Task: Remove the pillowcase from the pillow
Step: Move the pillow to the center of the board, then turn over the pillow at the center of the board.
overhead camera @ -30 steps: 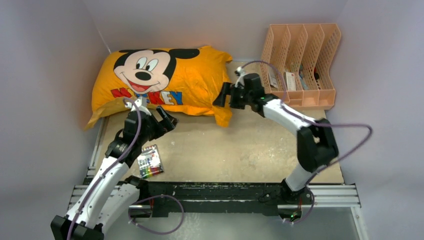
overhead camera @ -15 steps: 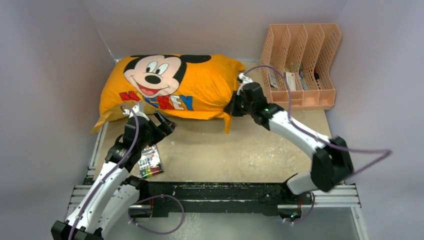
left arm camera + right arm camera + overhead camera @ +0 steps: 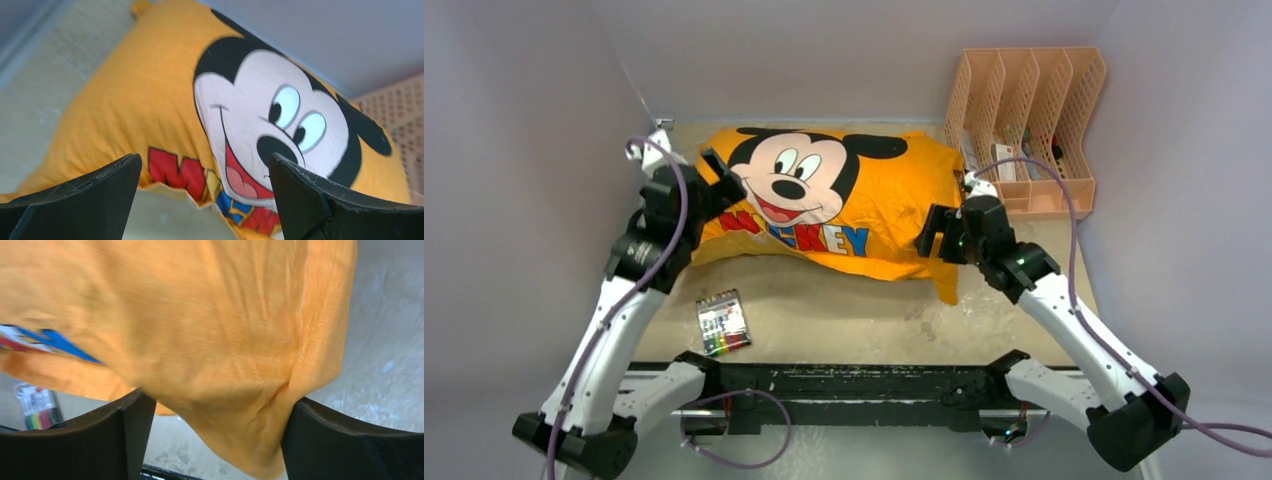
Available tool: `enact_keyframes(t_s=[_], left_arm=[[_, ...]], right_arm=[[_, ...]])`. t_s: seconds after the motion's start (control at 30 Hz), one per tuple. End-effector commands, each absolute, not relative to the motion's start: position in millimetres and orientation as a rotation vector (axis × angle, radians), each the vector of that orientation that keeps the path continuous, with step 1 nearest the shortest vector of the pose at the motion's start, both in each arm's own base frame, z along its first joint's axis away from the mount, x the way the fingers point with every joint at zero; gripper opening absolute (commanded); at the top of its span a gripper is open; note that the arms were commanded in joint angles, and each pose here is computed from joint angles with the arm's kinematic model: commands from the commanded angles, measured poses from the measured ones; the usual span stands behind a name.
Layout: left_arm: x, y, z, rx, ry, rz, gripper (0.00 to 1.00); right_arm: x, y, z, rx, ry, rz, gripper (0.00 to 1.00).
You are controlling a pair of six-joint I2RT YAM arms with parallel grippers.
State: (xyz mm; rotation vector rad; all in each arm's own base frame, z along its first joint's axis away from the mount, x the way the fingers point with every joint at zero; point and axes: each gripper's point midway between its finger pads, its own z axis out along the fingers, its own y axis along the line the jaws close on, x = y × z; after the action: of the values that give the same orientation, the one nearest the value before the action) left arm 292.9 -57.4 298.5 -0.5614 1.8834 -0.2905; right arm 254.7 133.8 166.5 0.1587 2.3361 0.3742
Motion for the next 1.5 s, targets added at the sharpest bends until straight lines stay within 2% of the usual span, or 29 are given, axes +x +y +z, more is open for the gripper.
enact_keyframes(t_s=[0.0, 0.13, 0.23, 0.33, 0.4, 0.5, 0.6, 0.63, 0.67, 0.77, 0.83, 0.87, 1.0, 1.13, 1.23, 1.33, 1.4, 1.47], left_arm=[[310.6, -6.5, 327.3, -0.588, 1.879, 0.092, 0.99], [349.0, 31.0, 332.3, -0.687, 1.898, 0.057, 0.99], [379.9, 57.7, 323.5, -0.735, 1.931, -0.018, 0.99], [413.3, 73.2, 289.0, -0.786, 1.977, -0.127, 0.99], [430.8, 72.4, 262.3, -0.794, 1.994, -0.245, 0.99], [442.2, 48.2, 218.8, -0.769, 2.086, -0.444, 0.99], [440.5, 27.4, 190.7, -0.732, 2.13, -0.582, 0.99], [440.5, 27.3, 190.7, -0.725, 2.11, -0.583, 0.99], [440.4, 29.4, 190.5, -0.719, 2.104, -0.572, 0.99], [439.8, 42.2, 190.2, -0.722, 2.124, -0.518, 0.99], [443.4, 50.9, 194.9, -0.724, 2.12, -0.501, 0.99], [447.8, 54.3, 201.0, -0.721, 2.101, -0.501, 0.99], [473.5, 51.2, 226.9, -0.69, 2.002, -0.615, 0.99], [503.0, 45.5, 250.7, -0.648, 1.895, -0.738, 0.99], [513.5, 35.6, 225.5, -0.638, 1.978, -0.826, 0.99], [503.7, -5.9, 198.5, -0.544, 2.032, -1.071, 0.99], [487.6, -30.9, 201.8, -0.432, 2.035, -1.147, 0.92], [474.3, -48.5, 207.9, -0.337, 2.044, -1.139, 0.54]], right_arm=[[273.7, 144.4, 271.6, 0.132, 2.046, 0.506, 0.88], [283.4, 157.4, 312.1, 0.054, 2.014, 0.519, 0.87], [294.9, 185.1, 338.7, -0.09, 2.016, 0.587, 0.9], [306.8, 225.9, 351.4, -0.201, 2.045, 0.686, 0.91], [320.2, 248.0, 349.0, -0.235, 2.041, 0.687, 0.96], [341.7, 262.1, 280.3, -0.276, 2.238, 0.572, 0.98], [347.3, 239.5, 158.5, -0.235, 2.505, 0.267, 0.97], [338.9, 228.9, 115.7, -0.212, 2.576, 0.197, 0.92], [325.0, 220.7, 80.5, -0.196, 2.636, 0.169, 0.83], [286.4, 205.1, 17.2, -0.157, 2.715, 0.159, 0.58], [253.8, 204.4, -4.5, -0.134, 2.753, 0.244, 0.42], [241.3, 203.0, -10.8, -0.101, 2.766, 0.281, 0.4], [209.1, 192.5, -33.1, -0.008, 2.805, 0.341, 0.4], [199.0, 185.5, -51.5, 0.004, 2.855, 0.3, 0.38], [198.0, 188.3, -56.5, 0.021, 2.862, 0.32, 0.39], [201.5, 193.1, -56.1, 0.024, 2.858, 0.338, 0.41], [204.9, 197.0, -55.5, 0.014, 2.868, 0.341, 0.42], [210.8, 204.9, -51.4, -0.008, 2.872, 0.362, 0.44]])
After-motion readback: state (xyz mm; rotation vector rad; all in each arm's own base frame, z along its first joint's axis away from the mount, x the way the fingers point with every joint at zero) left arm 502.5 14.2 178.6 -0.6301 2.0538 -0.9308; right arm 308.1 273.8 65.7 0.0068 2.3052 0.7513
